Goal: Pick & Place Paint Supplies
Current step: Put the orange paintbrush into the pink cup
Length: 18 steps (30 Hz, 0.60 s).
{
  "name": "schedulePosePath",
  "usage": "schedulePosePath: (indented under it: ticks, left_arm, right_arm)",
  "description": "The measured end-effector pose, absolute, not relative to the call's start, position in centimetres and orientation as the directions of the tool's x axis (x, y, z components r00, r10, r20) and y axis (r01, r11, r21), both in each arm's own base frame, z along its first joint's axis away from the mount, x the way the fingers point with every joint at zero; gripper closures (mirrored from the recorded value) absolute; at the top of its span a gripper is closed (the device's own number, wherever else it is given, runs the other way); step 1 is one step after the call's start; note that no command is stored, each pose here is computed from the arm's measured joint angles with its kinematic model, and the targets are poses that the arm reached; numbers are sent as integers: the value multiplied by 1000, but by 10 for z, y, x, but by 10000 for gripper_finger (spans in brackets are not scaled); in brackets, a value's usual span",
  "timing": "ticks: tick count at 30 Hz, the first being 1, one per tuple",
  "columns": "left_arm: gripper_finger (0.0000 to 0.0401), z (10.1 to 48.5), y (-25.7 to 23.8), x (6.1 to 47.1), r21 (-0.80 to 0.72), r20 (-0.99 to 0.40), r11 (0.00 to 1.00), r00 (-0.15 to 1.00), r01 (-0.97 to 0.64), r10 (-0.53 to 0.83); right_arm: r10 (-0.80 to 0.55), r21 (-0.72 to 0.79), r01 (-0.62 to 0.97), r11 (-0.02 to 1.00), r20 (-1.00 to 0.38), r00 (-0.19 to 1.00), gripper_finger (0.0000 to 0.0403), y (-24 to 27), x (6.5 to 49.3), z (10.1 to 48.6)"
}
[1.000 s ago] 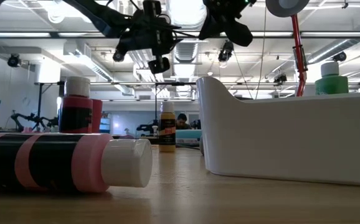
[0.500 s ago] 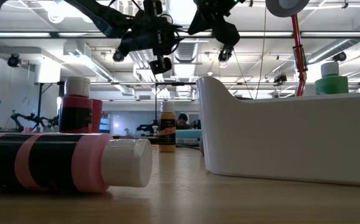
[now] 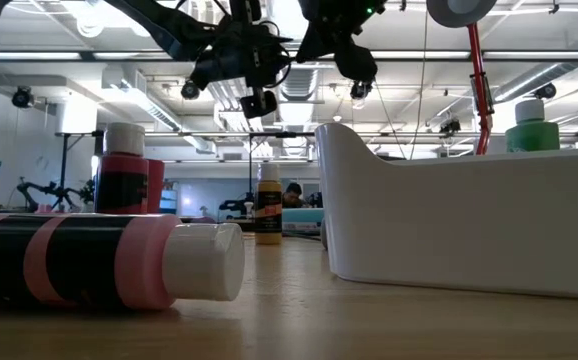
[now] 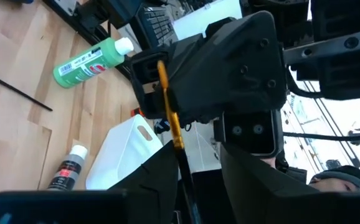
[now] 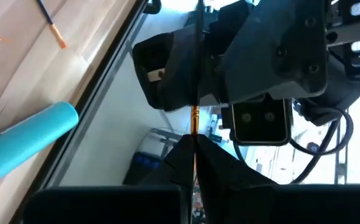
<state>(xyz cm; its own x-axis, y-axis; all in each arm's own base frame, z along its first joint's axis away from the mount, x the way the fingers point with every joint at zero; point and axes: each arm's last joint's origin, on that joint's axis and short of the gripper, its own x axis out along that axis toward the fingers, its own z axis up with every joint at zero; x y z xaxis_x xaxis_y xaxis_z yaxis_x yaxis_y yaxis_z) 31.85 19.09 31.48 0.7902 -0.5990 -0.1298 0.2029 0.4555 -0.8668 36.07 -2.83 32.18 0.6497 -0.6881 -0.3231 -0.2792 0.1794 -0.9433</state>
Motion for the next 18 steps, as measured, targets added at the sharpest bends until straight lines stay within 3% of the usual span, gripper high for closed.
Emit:
schedulePosePath:
  ticks: [3,9,18]
  left_arm:
    - [304,314,191,319,-867,-133,457,792,198,-596]
    - [387,313,191,319,-858,-136,470,792,206,-595]
    - [389,313,191,319,-842,-133,488,787,231,-602]
  right_arm:
    - [-690,-943,-281,179,-324,647,394,-28,361,321]
    - [-690,-947,-267,177,-312,653,394,-28,359,325]
    - [-681,-952,-224,208,-305,666,393,-21,359,327]
